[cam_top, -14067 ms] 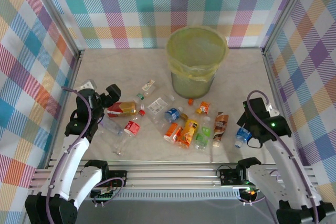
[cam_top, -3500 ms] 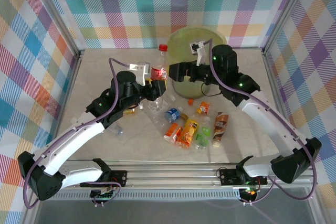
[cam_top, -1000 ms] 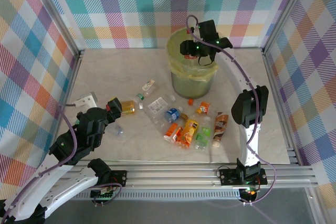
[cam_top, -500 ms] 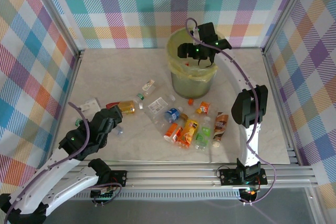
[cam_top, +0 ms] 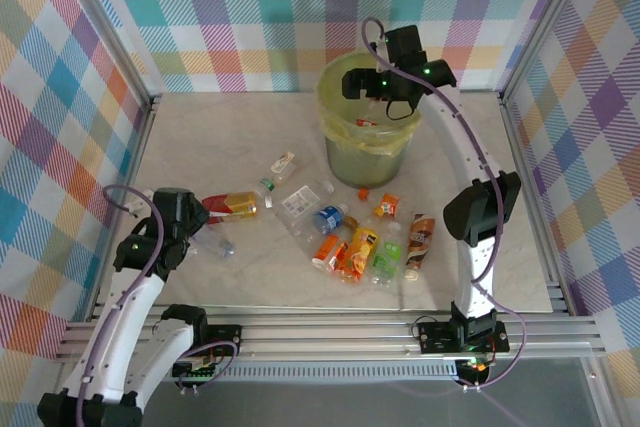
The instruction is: Put the plastic bottles in the bin
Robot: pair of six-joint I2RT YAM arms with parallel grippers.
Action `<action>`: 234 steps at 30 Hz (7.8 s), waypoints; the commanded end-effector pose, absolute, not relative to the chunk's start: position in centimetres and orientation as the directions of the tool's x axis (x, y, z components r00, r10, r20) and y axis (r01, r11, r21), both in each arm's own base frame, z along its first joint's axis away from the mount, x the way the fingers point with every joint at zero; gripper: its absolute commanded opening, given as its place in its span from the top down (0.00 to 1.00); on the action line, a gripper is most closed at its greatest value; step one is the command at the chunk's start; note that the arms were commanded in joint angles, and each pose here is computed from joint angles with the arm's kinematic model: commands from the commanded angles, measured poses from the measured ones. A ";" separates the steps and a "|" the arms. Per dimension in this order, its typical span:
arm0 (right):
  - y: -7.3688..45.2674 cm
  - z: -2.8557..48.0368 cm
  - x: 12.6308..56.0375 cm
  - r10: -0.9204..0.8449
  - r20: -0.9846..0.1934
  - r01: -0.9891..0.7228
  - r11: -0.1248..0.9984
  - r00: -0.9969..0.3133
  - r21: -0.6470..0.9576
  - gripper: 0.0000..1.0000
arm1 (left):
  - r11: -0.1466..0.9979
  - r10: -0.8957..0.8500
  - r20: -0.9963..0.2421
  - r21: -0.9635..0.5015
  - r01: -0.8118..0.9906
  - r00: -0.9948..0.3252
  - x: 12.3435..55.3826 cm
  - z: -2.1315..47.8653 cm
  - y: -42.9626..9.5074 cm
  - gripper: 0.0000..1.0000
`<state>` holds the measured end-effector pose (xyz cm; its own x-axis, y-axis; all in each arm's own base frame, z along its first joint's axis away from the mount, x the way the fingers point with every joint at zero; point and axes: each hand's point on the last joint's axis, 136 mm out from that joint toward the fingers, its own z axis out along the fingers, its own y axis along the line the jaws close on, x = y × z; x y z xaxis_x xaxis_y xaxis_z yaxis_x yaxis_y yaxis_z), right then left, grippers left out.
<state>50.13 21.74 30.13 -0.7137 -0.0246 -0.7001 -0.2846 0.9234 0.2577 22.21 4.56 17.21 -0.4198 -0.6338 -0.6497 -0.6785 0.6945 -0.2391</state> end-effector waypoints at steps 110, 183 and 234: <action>20.9 38.8 33.9 0.104 -0.756 -0.468 0.728 -0.647 0.501 0.00 | 0.804 -0.547 -0.676 -0.588 -0.085 -0.493 32.1 28.6 -7.0 0.59; 22.0 46.7 46.5 0.229 -0.867 -0.396 0.818 -0.442 0.418 0.89 | 0.876 -0.258 -0.913 -0.359 0.323 -0.316 25.1 32.3 -13.6 0.00; 23.9 30.2 49.7 -0.010 -0.708 -0.297 0.912 -0.706 0.283 0.00 | 0.877 -0.446 -0.765 -0.269 -0.398 -0.466 22.4 19.7 -2.8 0.00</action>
<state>51.39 24.86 24.69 -0.7601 -0.0109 -0.6497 -0.2758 0.9107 0.3074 23.38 -3.45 21.24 -0.4381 -0.4457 -0.7806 -0.3645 0.8819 -0.2990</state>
